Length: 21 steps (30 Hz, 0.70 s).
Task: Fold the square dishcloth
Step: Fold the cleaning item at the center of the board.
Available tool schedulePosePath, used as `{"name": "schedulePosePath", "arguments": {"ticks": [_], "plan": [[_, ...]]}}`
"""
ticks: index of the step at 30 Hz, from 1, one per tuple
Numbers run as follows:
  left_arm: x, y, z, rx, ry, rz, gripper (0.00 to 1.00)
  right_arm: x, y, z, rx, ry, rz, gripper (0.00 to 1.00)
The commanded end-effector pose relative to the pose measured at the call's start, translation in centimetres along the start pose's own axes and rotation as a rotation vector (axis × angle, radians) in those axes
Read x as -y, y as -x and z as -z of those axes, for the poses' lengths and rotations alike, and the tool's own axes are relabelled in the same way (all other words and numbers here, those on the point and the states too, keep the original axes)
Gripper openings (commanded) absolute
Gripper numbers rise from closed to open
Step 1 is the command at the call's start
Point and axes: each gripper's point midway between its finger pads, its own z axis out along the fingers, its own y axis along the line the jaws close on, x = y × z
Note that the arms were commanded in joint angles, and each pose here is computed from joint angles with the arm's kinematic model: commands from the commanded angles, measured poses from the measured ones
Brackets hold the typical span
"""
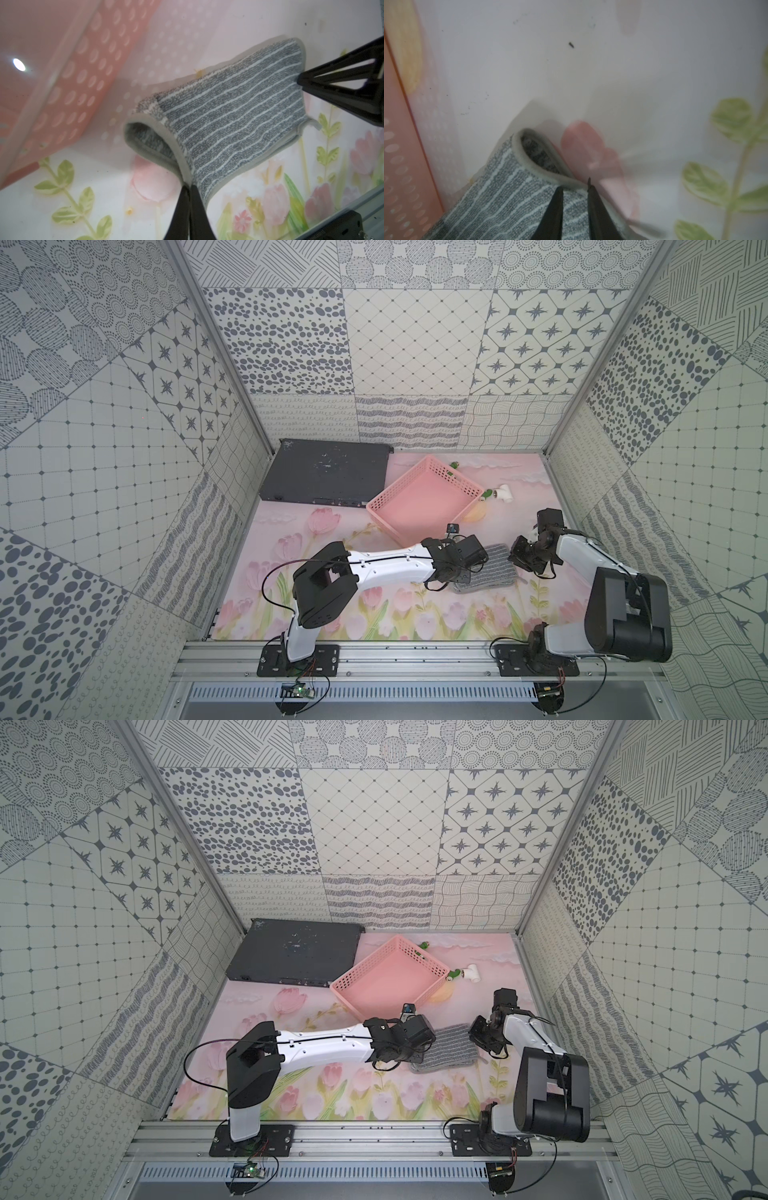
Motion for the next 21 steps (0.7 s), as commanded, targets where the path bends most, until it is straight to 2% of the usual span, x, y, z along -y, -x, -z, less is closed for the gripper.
{"name": "schedulePosePath", "arguments": {"ticks": [1,13,21], "plan": [[2.5,-0.3,0.3,-0.057,-0.074,-0.068,0.00,0.3,0.1,-0.5,0.007,-0.002,-0.002,0.23],[7.9,1.0,0.0,-0.101,-0.211,-0.104,0.00,0.4,-0.2,-1.3,-0.006,0.005,-0.028,0.19],[7.0,2.2,-0.3,-0.095,-0.191,-0.106,0.00,-0.7,-1.1,-1.4,-0.007,0.034,-0.047,0.20]]}}
